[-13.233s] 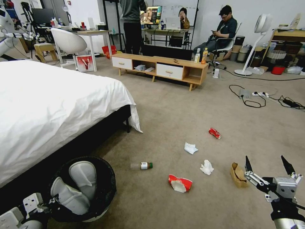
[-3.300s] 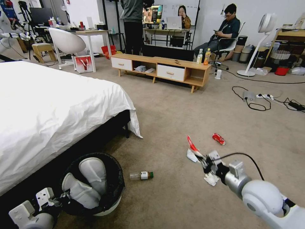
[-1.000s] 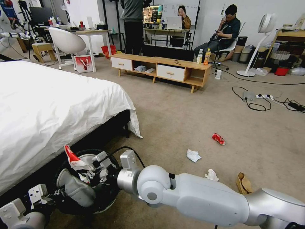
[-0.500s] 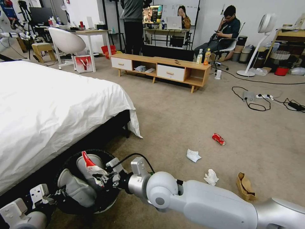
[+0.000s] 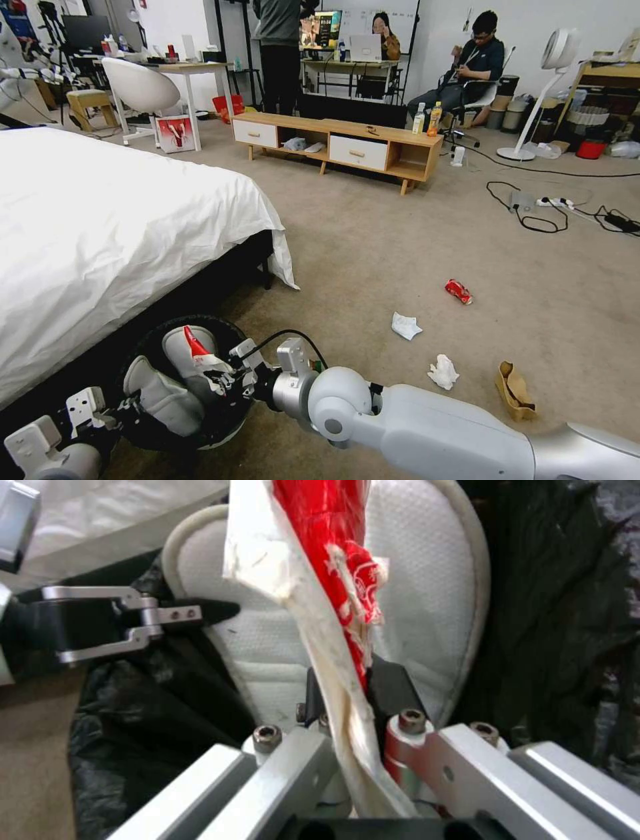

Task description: Pick up the trash bin and place the garbage on the floor into it.

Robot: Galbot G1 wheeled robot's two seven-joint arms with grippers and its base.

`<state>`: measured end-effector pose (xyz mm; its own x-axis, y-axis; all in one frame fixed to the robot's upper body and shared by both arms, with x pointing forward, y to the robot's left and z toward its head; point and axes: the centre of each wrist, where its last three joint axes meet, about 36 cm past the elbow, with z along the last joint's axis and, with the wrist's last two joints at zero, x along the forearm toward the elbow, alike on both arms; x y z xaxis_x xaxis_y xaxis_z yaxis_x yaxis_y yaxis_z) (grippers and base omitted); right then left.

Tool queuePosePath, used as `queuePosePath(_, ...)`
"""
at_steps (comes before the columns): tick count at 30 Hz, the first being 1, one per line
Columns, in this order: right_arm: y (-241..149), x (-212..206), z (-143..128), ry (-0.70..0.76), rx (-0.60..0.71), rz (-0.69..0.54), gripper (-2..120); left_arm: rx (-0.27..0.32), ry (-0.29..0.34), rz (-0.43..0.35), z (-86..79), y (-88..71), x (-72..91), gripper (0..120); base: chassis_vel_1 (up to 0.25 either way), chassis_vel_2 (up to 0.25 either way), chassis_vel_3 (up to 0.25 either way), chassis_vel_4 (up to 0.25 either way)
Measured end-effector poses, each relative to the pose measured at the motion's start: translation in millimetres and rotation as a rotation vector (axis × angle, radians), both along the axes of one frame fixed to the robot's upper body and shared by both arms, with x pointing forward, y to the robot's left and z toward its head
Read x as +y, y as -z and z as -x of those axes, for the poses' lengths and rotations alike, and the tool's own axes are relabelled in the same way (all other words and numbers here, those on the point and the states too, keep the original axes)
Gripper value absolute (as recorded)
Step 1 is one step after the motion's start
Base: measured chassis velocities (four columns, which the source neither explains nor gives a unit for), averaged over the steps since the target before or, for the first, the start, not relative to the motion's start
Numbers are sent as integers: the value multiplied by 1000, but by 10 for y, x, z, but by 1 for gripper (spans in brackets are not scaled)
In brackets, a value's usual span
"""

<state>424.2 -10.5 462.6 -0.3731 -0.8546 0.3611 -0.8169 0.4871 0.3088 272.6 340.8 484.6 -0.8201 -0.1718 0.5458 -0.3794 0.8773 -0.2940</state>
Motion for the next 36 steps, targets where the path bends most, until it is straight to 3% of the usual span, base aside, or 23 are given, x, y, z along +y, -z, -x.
queuePosePath(6,59,14,-3,7,1,7,3,5,0,3,-6,21,-6,3,0,0,0,0)
queuePosePath(8,84,-1,-5,12,0,11,15,7,0,3,-8,31,-2,3,0,0,0,0)
queuePosePath(15,102,-51,-22,24,-2,17,33,11,-1,3,-22,50,1,3,0,0,0,0)
queuePosePath(18,66,-87,-24,27,-8,11,51,12,-1,4,-34,63,-3,3,0,0,0,0)
queuePosePath(27,-80,-148,-27,33,-30,-12,83,12,-3,2,-33,61,8,3,0,0,0,0)
queuePosePath(33,-241,-136,-16,31,-42,-39,99,13,-6,-1,-29,63,17,3,0,0,0,0)
queuePosePath(36,-301,-137,-8,31,-47,-51,100,15,-8,-3,-28,66,20,3,0,0,0,0)
